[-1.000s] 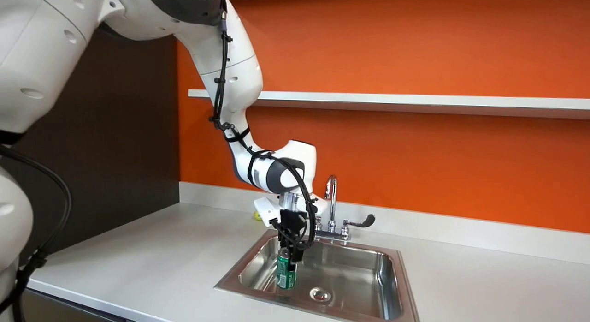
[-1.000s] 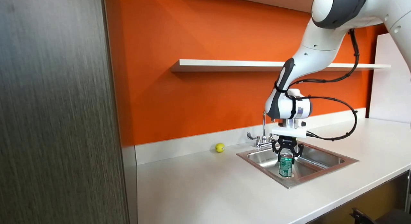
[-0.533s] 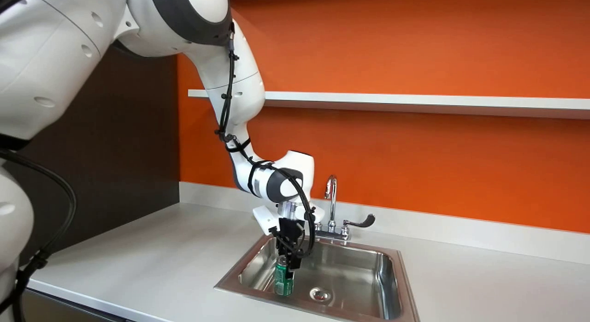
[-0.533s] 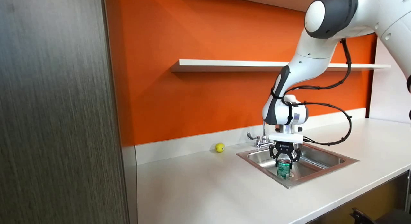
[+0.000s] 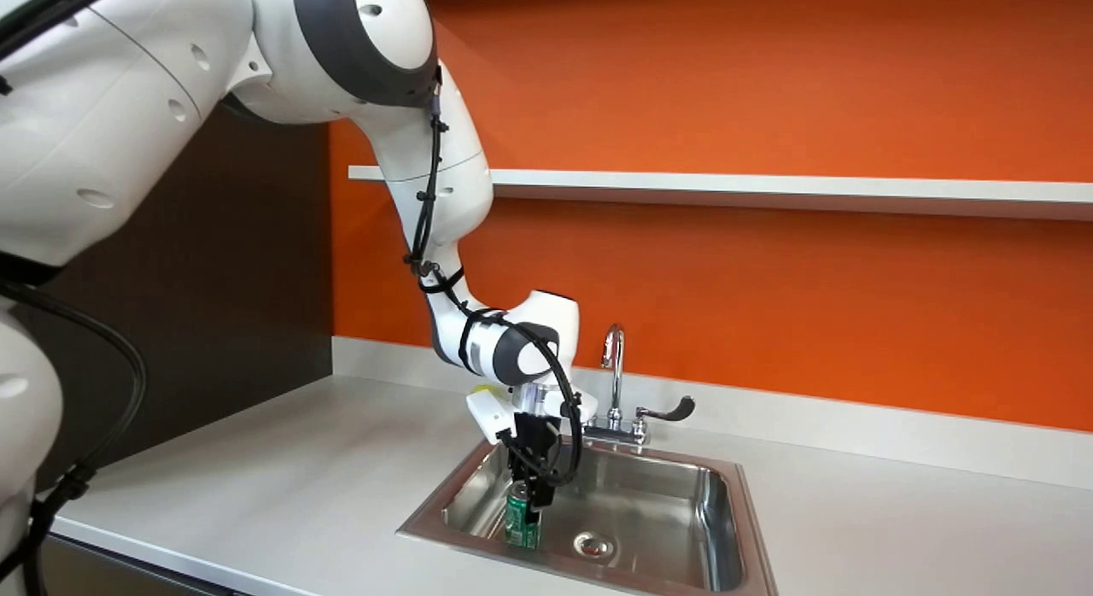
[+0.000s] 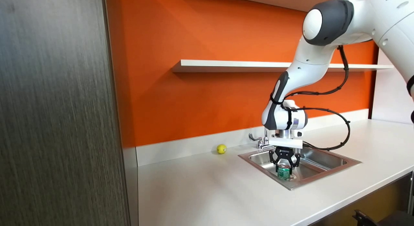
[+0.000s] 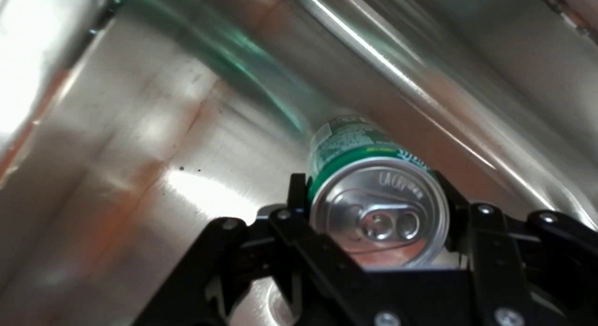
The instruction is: Put the green can into the sink
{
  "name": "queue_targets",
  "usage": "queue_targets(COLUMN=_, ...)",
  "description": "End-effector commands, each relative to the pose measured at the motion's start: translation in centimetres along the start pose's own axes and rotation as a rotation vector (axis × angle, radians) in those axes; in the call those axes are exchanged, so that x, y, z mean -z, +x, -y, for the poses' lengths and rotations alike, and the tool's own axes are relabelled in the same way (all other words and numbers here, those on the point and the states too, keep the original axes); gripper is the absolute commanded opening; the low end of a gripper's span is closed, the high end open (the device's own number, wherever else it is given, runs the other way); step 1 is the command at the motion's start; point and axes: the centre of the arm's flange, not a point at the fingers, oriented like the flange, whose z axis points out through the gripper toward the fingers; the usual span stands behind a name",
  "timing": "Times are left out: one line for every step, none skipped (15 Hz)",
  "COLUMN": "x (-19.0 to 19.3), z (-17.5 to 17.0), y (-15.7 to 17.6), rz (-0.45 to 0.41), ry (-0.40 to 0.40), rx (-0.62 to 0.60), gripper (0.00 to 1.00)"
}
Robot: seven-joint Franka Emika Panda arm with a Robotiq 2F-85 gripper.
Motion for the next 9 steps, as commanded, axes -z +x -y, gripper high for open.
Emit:
queue_targets(x=0.08, z=0.54, y=0.72, rz=-0.002, ry=0.018, rx=0.009, gripper=0.38)
queue_targets(x=-0.01, z=0.57, y=0.75, rz=-0.001, ry=0.016, rx=0.009, gripper=0.38)
queue_targets(x=-0.07, z=0.59, y=0.77, rz=-0.001, ry=0.015, rx=0.009, gripper=0.38)
queue_targets(x=-0.12, z=0.61, y=0.79, rz=-0.001, ry=0.013, rx=0.01, gripper=0.38)
queue_targets(x=-0.17, z=0.6, y=0.81, rz=0.0, ry=0.012, rx=0.009, gripper=0.38)
queue_targets(x=-0.22, z=0.6, y=0.83, rz=0.0, ry=0.012, rx=0.009, gripper=0.38)
queue_targets(x=-0.3, z=0.6, y=0.86, rz=0.001, ry=0.011, rx=0.008, gripper=0.38)
queue_targets(x=-0.38, z=0.6, y=0.87, rz=0.001, ry=0.009, rx=0.013, gripper=0.38)
queue_targets(x=-0.45, z=0.6, y=0.87, rz=0.003, ry=0.009, rx=0.013, gripper=0.38)
